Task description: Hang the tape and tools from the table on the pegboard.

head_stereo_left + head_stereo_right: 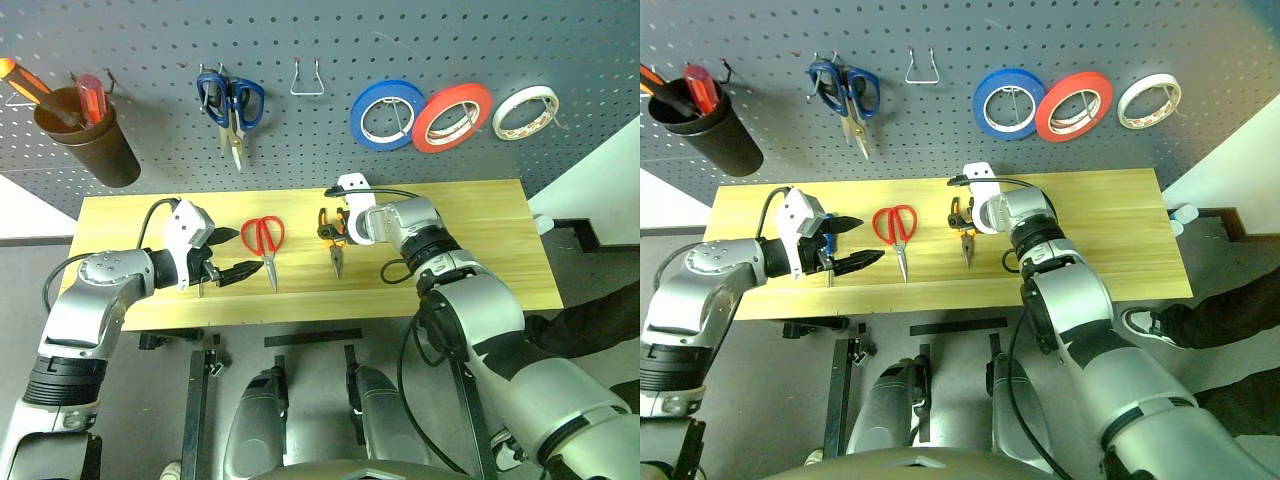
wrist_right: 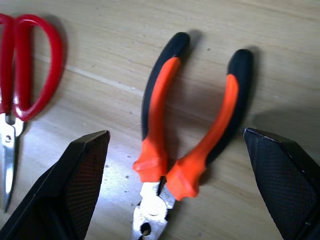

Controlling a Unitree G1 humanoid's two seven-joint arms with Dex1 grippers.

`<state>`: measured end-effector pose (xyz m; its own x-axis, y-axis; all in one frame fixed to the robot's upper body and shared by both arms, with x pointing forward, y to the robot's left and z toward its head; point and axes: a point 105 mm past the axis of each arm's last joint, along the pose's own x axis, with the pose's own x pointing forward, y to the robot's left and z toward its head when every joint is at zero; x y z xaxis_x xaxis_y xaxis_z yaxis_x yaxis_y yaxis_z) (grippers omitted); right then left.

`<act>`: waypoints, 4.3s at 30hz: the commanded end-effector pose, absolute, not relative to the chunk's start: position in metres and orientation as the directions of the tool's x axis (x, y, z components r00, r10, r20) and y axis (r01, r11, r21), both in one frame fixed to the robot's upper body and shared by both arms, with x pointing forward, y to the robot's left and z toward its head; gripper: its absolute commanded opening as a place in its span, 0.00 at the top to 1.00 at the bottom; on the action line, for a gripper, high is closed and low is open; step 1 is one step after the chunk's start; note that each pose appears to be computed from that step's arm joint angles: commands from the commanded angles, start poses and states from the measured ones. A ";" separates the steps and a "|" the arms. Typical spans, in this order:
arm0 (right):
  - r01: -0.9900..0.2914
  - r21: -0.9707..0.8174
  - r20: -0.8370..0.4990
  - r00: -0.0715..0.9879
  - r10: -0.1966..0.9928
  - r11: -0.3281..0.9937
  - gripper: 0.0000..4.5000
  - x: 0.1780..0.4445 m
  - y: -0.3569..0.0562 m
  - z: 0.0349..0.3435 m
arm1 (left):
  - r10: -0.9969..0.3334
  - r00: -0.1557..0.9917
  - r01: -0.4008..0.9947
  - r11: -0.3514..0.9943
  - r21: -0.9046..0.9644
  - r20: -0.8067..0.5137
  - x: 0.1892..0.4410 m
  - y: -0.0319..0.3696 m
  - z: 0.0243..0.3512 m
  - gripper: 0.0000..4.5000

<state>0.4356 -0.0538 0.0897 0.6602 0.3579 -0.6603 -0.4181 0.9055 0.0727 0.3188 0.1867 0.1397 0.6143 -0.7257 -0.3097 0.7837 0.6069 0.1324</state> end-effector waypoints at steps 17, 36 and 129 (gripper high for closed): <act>-0.464 -0.070 -0.706 0.648 0.284 0.883 0.00 0.427 -0.020 0.088 | -0.697 0.665 0.746 0.626 0.227 -0.269 0.328 0.198 0.144 0.00; -0.538 -0.173 -0.716 0.644 0.270 0.825 0.04 0.425 -0.020 0.073 | -0.691 0.680 0.734 0.636 0.239 -0.247 0.326 0.197 0.149 0.00; -0.590 -0.193 0.076 0.787 0.612 0.784 0.54 0.453 0.028 0.298 | -0.731 0.631 0.661 0.681 0.315 0.258 0.334 0.213 0.261 0.00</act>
<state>0.4540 0.0295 0.2844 0.7840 0.6204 0.0227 -0.6088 0.7755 -0.1674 0.3370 0.2136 0.2508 0.6406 -0.7306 0.2361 0.6737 0.6824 0.2836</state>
